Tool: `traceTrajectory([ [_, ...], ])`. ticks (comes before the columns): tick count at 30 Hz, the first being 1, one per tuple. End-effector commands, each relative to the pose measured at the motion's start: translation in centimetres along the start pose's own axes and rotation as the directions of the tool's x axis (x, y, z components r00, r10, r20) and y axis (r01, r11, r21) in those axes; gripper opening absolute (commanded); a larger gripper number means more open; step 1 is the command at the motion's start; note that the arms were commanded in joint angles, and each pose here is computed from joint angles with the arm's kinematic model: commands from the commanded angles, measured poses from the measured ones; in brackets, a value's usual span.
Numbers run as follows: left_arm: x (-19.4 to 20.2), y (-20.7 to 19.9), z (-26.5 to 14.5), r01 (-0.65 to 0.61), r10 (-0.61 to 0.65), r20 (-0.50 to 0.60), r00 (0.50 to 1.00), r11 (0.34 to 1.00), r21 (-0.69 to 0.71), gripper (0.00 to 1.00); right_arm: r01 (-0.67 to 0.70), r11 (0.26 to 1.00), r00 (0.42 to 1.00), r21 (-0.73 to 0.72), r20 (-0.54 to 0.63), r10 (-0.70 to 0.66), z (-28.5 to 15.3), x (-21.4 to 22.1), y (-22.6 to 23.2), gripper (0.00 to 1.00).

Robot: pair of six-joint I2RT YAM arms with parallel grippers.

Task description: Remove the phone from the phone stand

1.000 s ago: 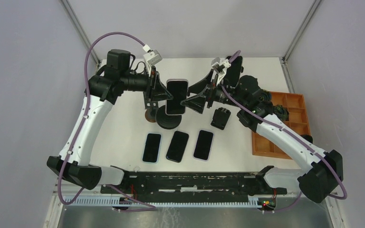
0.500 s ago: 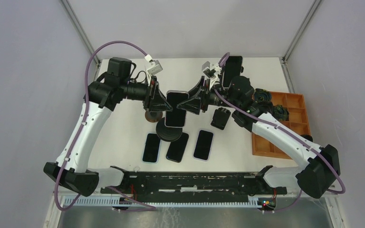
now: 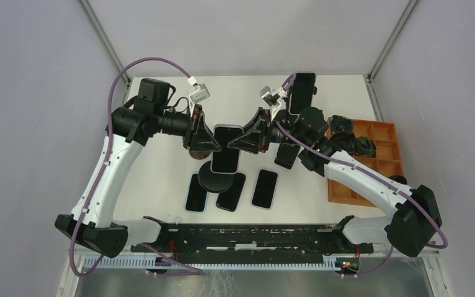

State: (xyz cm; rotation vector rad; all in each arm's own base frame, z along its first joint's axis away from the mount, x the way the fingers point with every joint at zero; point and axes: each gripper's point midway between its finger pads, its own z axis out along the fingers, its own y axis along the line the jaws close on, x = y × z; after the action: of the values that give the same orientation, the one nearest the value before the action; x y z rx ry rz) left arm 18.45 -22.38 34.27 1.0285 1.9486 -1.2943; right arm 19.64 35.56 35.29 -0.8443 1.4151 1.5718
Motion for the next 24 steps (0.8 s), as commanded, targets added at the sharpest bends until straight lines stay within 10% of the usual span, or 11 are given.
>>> traceTrajectory([
  [1,-3.0,-3.3,-0.8,-0.143,0.134,0.088,0.987,0.984,0.104,0.05,0.012,0.994,0.999,-0.105,0.052,-0.006,0.8,-1.4,3.2,0.00],
  [6,-3.2,-2.3,-0.9,-0.161,0.158,0.086,0.984,0.986,0.036,0.83,-0.068,0.997,0.993,-0.039,0.092,0.071,0.9,-2.7,2.5,0.00],
  [8,-3.5,-1.5,-1.0,-0.176,0.177,0.087,0.980,0.984,-0.021,0.99,-0.106,0.994,0.990,0.015,0.091,0.105,1.0,-3.0,1.9,0.00],
  [24,-7.0,1.8,-3.6,-0.188,0.245,0.176,0.953,0.939,-0.287,1.00,-0.198,0.965,0.975,0.173,0.137,0.176,-1.8,-6.6,0.8,0.00],
])
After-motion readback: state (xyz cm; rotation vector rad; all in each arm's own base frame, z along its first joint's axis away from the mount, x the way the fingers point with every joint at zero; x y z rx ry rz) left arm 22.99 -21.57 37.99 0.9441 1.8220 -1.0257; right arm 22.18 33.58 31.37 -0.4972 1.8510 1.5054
